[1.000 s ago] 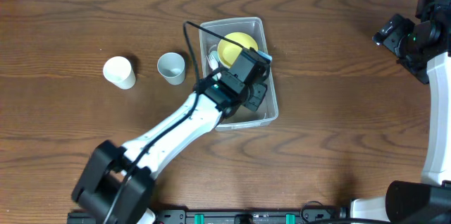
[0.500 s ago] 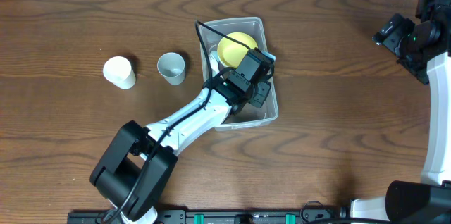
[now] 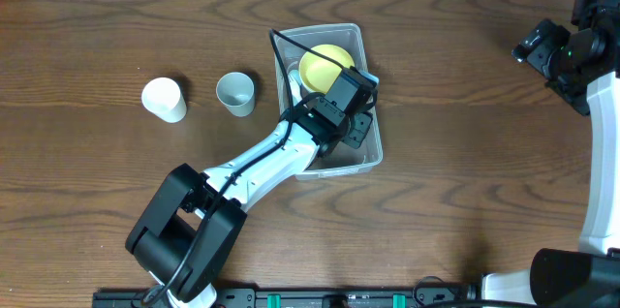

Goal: Pack container
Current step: 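Move the left gripper to the grey cup and grasp its rim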

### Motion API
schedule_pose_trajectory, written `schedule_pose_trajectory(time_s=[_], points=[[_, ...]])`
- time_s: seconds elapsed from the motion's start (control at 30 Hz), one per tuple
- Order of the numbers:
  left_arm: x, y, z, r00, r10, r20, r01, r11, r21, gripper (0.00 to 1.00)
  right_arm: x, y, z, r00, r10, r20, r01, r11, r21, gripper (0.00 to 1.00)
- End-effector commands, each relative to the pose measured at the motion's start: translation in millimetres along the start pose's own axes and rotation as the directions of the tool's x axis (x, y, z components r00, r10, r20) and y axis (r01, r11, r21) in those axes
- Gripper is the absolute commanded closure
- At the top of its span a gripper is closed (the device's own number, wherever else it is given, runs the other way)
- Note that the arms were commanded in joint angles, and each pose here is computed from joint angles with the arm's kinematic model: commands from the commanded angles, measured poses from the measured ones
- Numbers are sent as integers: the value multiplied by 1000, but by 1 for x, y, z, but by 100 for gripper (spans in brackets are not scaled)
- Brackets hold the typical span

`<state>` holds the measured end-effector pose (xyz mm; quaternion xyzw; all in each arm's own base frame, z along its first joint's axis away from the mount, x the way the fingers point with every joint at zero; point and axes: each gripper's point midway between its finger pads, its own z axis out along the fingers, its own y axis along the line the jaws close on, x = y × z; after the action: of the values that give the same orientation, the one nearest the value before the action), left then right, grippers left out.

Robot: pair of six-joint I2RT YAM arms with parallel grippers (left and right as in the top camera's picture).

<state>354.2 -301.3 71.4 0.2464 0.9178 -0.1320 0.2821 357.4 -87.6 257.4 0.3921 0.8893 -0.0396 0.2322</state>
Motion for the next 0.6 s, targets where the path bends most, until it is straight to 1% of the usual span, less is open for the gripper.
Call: schedule_pose_trajectory(time_s=[0.0,0.13,0.23,0.33,0.47,0.53,0.57], points=[[-17,0,-12,999,-5,43,5,1000,-6,45,-1,-2,2,1000,15,-2,-15,1000,9,1],[-45,3,-45,993,-9,115,12,999,-29,43,0,-2,2,1000,15,-2,-15,1000,9,1],[-68,13,-85,980,-8,199,28,995,-95,42,0,-2,2,1000,15,-2,-15,1000,9,1],[-83,23,-120,962,0,274,43,987,-152,42,0,-2,2,1000,15,-2,-15,1000,9,1],[-92,51,-159,938,-11,346,107,960,-258,41,-1,-2,2,1000,15,-2,-15,1000,9,1],[-91,70,-166,936,-27,351,140,943,-303,38,-1,-2,2,1000,15,-2,-15,1000,9,1],[-89,80,-167,938,-38,345,156,933,-323,37,0,-2,2,1000,15,-2,-15,1000,9,1]])
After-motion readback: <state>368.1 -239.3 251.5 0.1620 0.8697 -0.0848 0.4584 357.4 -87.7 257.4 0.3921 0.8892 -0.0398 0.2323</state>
